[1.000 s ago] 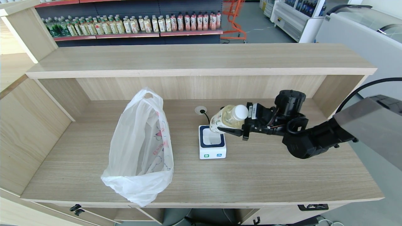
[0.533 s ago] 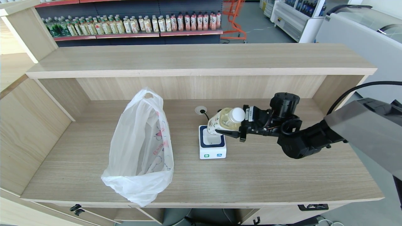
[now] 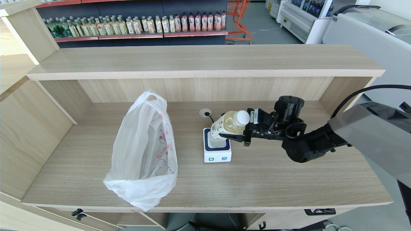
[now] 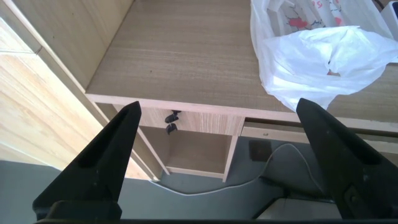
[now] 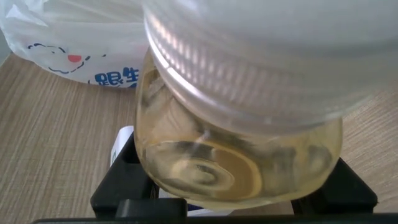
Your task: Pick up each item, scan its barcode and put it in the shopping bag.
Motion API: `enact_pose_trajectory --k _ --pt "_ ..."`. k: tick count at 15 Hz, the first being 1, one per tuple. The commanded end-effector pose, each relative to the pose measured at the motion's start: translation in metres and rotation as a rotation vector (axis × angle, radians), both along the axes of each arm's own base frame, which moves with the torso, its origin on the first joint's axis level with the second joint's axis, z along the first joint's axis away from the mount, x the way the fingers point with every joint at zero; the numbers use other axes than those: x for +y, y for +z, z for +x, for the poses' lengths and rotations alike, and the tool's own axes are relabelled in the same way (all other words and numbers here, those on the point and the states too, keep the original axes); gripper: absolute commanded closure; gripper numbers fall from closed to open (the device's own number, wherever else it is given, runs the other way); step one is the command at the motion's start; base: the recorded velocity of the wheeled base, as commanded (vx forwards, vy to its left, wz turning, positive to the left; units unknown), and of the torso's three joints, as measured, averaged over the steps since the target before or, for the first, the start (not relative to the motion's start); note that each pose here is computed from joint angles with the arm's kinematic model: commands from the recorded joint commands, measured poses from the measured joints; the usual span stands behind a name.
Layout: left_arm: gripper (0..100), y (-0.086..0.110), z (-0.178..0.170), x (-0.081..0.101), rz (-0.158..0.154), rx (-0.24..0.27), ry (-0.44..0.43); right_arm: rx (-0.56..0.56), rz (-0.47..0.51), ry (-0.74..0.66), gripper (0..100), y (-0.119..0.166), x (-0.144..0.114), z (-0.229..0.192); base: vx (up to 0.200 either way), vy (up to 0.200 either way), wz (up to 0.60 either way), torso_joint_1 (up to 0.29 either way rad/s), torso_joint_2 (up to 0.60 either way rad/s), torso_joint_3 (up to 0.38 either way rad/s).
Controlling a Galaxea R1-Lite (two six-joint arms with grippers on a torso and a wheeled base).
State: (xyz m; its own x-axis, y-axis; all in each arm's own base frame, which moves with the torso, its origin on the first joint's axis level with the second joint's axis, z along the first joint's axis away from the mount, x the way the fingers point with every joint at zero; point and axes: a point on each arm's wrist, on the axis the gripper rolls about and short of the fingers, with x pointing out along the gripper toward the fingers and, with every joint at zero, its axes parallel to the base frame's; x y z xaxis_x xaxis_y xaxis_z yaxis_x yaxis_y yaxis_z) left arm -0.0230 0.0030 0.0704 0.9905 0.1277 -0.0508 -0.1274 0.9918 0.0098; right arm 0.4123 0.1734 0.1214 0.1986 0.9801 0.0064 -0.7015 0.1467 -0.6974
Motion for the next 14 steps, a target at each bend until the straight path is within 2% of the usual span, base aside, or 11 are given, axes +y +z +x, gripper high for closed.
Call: enact_pose_trajectory --k 1,5,8,10,12,14 --pt "0 0.000 0.000 0.000 0.000 -0.001 0.001 -0.008 0.002 0.007 100 0.003 0.000 0.000 0.000 0.000 0.00 0.000 0.00 0.000" --pt "0 0.000 0.000 0.000 0.000 0.001 0.001 -0.028 0.010 0.004 100 0.012 -0.001 -0.003 0.000 0.000 0.00 0.000 0.00 0.000" --pt "0 0.000 0.000 0.000 0.000 -0.001 0.001 0.052 0.111 -0.064 100 0.078 -0.031 -0.033 0.000 0.000 0.00 0.000 0.00 0.000" --pt "0 0.000 0.000 0.000 0.000 -0.001 0.001 0.281 0.260 -0.204 100 0.113 -0.056 -0.089 0.000 0.000 0.00 0.000 0.00 0.000" --pt "0 0.000 0.000 0.000 0.000 0.001 0.001 0.547 0.419 -0.386 100 0.111 -0.078 -0.144 0.000 0.000 0.00 0.000 0.00 0.000" --pt "0 0.000 0.000 0.000 0.000 -0.001 0.001 0.671 0.509 -0.580 100 0.092 -0.104 -0.170 0.000 0.000 0.00 0.000 0.00 0.000"
